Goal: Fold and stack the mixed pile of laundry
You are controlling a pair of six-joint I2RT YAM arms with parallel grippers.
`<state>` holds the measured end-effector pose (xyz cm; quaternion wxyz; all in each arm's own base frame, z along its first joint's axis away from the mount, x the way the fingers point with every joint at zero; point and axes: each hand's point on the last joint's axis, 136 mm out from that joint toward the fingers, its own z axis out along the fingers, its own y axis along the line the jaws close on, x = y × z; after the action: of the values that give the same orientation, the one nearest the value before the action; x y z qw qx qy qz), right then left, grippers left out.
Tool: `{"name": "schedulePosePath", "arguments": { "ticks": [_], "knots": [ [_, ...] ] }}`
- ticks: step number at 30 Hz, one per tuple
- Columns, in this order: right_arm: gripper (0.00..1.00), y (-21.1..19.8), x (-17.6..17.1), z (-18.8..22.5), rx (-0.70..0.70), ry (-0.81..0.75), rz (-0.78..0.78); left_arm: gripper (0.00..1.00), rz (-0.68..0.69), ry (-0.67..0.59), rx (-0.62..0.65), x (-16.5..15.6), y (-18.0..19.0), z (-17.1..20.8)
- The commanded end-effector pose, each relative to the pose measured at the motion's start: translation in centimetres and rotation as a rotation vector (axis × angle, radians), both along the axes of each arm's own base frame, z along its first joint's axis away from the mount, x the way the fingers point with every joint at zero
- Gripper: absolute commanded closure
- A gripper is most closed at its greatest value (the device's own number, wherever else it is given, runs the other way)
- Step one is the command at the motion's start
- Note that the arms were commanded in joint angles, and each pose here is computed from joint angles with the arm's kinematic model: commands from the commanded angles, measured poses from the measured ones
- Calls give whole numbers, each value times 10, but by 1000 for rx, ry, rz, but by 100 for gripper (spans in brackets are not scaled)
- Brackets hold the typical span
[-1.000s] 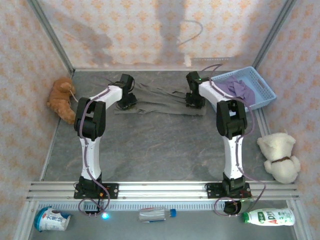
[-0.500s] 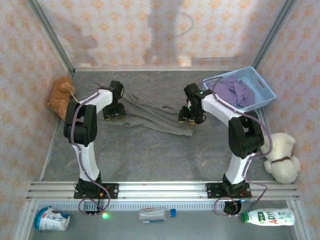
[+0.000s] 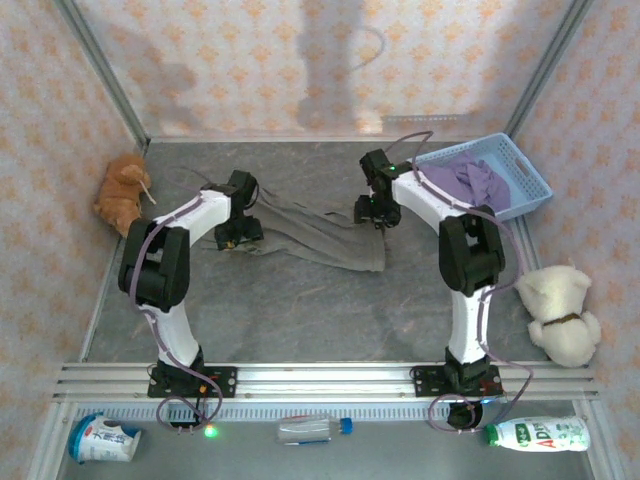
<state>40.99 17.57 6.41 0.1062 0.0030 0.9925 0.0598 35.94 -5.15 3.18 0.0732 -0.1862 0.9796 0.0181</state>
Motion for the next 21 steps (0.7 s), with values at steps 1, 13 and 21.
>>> {"name": "schedulePosePath", "arguments": {
  "ticks": [1,13,21],
  "knots": [
    [58,12,21,14,91,-62,-28,32,46,65,40,-9,7,-32],
    [98,-50,93,25,226,-113,-423,33,-18,124,143,-13,22,-34],
    [72,-48,112,5,184,-52,-424,31,-50,130,162,-11,25,-24]
  ]
}}
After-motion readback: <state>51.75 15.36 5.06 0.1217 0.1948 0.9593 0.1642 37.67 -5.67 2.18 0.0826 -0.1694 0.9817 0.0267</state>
